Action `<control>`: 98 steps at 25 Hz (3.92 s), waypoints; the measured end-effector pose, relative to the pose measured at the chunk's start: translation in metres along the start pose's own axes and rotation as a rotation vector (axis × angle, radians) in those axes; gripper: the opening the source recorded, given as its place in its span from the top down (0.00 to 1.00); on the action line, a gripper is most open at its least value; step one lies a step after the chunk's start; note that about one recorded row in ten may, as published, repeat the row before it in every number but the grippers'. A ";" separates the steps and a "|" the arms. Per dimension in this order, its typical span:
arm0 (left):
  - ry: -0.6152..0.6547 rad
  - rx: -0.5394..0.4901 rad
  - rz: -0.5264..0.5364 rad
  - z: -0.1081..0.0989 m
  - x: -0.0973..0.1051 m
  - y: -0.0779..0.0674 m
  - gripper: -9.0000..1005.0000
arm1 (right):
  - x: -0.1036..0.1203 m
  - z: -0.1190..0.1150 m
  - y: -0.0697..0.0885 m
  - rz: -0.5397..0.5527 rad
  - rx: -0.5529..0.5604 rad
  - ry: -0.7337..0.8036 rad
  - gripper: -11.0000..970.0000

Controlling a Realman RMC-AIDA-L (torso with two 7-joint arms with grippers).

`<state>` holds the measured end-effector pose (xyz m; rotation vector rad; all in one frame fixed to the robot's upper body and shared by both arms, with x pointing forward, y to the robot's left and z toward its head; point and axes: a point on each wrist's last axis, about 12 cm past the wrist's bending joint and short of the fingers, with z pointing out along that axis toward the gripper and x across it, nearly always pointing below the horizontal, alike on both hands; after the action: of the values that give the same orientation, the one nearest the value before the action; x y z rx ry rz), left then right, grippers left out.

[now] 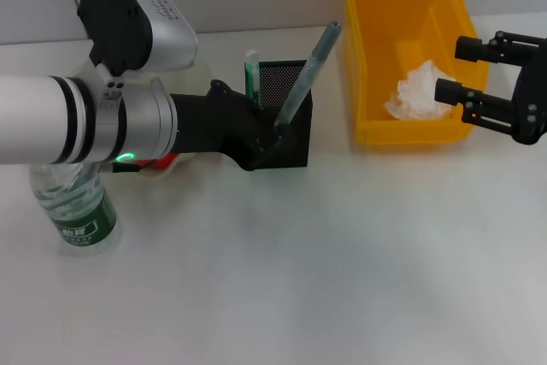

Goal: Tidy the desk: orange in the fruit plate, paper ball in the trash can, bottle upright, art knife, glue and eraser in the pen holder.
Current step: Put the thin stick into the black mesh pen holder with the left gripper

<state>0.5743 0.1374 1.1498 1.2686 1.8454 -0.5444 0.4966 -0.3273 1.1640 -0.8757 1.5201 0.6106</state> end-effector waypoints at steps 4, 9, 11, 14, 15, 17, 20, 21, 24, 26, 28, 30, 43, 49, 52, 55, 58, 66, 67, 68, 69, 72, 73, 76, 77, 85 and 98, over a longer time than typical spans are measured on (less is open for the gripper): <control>0.006 0.003 0.001 -0.002 0.000 0.001 0.83 | 0.002 0.000 0.002 0.003 -0.011 -0.003 0.40; 0.008 0.006 0.005 -0.002 -0.001 0.002 0.83 | 0.009 -0.002 0.004 0.018 -0.013 -0.003 0.40; 0.018 0.010 0.019 -0.001 -0.003 0.002 0.83 | 0.012 -0.002 0.005 0.022 -0.017 -0.004 0.40; 0.046 -0.002 0.063 -0.002 -0.008 0.003 0.83 | 0.017 -0.002 0.006 0.025 -0.017 -0.005 0.40; 0.058 -0.018 0.102 -0.004 -0.013 0.004 0.83 | 0.018 -0.002 0.006 0.029 -0.017 -0.004 0.40; 0.067 -0.030 0.133 -0.006 -0.017 0.004 0.83 | 0.020 -0.002 0.007 0.036 -0.018 -0.004 0.40; 0.088 -0.051 0.199 -0.009 -0.025 0.005 0.83 | 0.024 -0.002 0.007 0.041 -0.019 -0.005 0.40; 0.095 -0.062 0.238 -0.012 -0.031 0.004 0.83 | 0.025 -0.001 0.007 0.041 -0.019 -0.005 0.40; 0.100 -0.077 0.293 -0.015 -0.038 0.002 0.83 | 0.027 -0.001 0.008 0.049 -0.018 -0.006 0.40; 0.138 -0.105 0.416 -0.016 -0.045 -0.007 0.83 | 0.029 -0.001 0.008 0.052 -0.015 -0.005 0.40; 0.162 -0.119 0.468 -0.015 -0.045 -0.012 0.83 | 0.030 -0.001 0.008 0.052 -0.013 -0.005 0.40; 0.186 -0.137 0.527 -0.014 -0.045 -0.017 0.83 | 0.030 0.000 0.007 0.054 -0.013 -0.006 0.40; 0.269 -0.330 0.861 -0.006 -0.047 -0.035 0.83 | 0.039 -0.001 0.009 0.075 -0.011 -0.014 0.40; 0.229 -0.383 0.929 -0.009 -0.049 -0.032 0.83 | 0.047 -0.002 0.012 0.102 -0.008 -0.017 0.40; 0.201 -0.419 0.964 -0.012 -0.049 -0.032 0.83 | 0.049 -0.003 0.013 0.117 -0.008 -0.025 0.40; 0.179 -0.454 0.995 -0.015 -0.049 -0.031 0.83 | 0.049 -0.005 0.014 0.126 -0.007 -0.040 0.40; 0.166 -0.481 1.034 -0.016 -0.046 -0.032 0.83 | 0.051 -0.008 0.016 0.138 -0.003 -0.055 0.40; 0.158 -0.532 1.157 -0.011 -0.032 -0.032 0.83 | 0.056 -0.012 0.023 0.165 -0.019 -0.085 0.40; 0.159 -0.535 1.162 -0.010 -0.030 -0.032 0.83 | 0.057 -0.014 0.025 0.164 -0.024 -0.092 0.40; 0.160 -0.543 1.171 -0.008 -0.027 -0.031 0.83 | 0.057 -0.014 0.025 0.164 -0.027 -0.098 0.40; 0.160 -0.550 1.178 -0.007 -0.025 -0.029 0.83 | 0.057 -0.015 0.026 0.166 -0.030 -0.106 0.40; 0.154 -0.583 1.199 -0.003 -0.018 -0.025 0.83 | 0.057 -0.017 0.028 0.177 -0.035 -0.129 0.40; 0.151 -0.595 1.207 -0.002 -0.016 -0.024 0.83 | 0.056 -0.018 0.029 0.178 -0.037 -0.135 0.40; 0.143 -0.625 1.227 -0.001 -0.013 -0.022 0.83 | 0.056 -0.020 0.029 0.180 -0.042 -0.144 0.40; 0.143 -0.630 1.230 -0.001 -0.013 -0.021 0.83 | 0.056 -0.020 0.030 0.181 -0.043 -0.145 0.40; 0.138 -0.677 1.262 0.001 -0.008 -0.015 0.83 | 0.057 -0.031 0.028 0.201 0.002 -0.154 0.40; 0.144 -0.735 1.335 0.009 0.006 -0.005 0.83 | 0.062 -0.045 0.033 0.230 0.035 -0.164 0.40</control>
<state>0.5719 0.1319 1.1389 1.6226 0.7646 0.8689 0.4438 -0.3554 1.1057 -0.6129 1.4875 0.8008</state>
